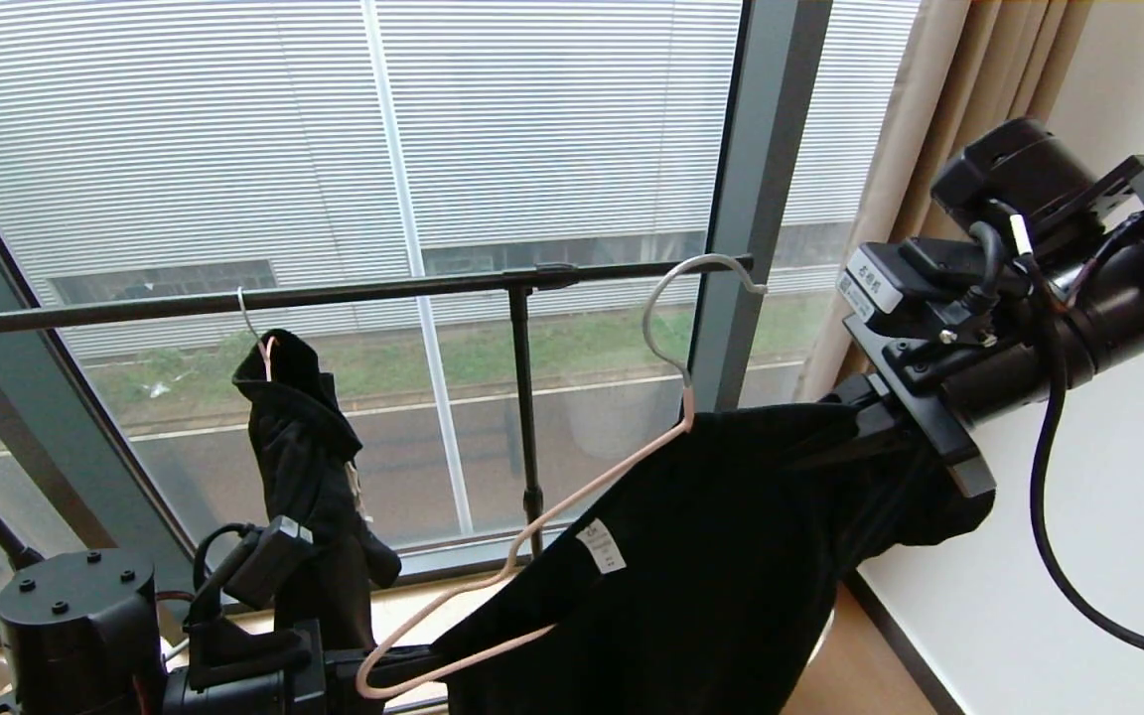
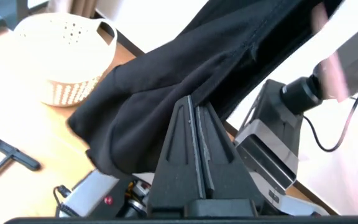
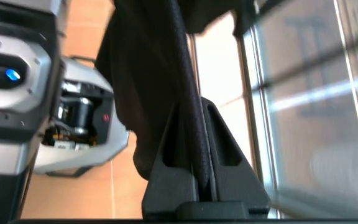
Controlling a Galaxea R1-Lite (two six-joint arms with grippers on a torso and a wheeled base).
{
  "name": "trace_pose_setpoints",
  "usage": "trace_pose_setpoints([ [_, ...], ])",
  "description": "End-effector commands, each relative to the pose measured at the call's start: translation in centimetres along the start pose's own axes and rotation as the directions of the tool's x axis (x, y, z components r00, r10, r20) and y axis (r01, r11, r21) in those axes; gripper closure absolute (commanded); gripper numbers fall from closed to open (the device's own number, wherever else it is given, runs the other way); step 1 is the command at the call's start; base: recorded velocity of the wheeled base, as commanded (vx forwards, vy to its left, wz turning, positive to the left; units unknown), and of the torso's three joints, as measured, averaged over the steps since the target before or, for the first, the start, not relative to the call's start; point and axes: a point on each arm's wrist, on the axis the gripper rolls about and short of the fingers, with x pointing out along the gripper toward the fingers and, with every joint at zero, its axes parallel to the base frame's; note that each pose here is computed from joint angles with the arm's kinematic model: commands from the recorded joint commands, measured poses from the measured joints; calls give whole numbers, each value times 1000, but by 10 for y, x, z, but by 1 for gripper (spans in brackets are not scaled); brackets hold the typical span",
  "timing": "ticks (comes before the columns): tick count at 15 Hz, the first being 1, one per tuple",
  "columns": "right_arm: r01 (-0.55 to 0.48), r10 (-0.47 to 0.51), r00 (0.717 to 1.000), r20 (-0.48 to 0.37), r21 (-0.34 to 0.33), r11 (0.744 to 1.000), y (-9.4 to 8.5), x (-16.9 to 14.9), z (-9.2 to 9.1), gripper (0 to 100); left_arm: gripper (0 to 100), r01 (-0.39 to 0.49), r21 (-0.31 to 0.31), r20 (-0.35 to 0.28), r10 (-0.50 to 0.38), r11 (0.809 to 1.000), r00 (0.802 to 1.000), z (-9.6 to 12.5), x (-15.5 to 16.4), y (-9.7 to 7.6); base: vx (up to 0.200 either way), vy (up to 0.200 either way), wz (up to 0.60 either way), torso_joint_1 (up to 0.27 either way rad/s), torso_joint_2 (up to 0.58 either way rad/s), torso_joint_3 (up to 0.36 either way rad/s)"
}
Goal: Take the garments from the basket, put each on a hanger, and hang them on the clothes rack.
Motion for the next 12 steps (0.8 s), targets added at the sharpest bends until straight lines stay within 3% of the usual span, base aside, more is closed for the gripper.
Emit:
trace_pose_setpoints([
  [1, 37, -37, 999, -10, 14, 999, 2, -10, -6, 100, 100, -6, 5, 15, 6, 1000, 1000, 2, -3, 0, 0, 0, 0, 0, 0, 0],
  [5, 118, -118, 993, -3, 11, 993, -4, -11, -19, 100, 100, -10, 7, 17, 10, 1000, 1000, 2, -3, 0, 0, 0, 0, 0, 0, 0],
  [8, 202, -203, 977, -71, -15, 979, -8, -4, -28, 100, 100, -14, 9, 23, 14, 1000, 1000, 3, -4, 1, 0, 0, 0, 0, 0, 0],
  [12, 230, -231, 968, -95, -24, 973, -10, 4, -34, 100, 100, -13, 19, 34, 12, 1000, 999, 5, -6, -1, 0, 0, 0, 0, 0, 0],
])
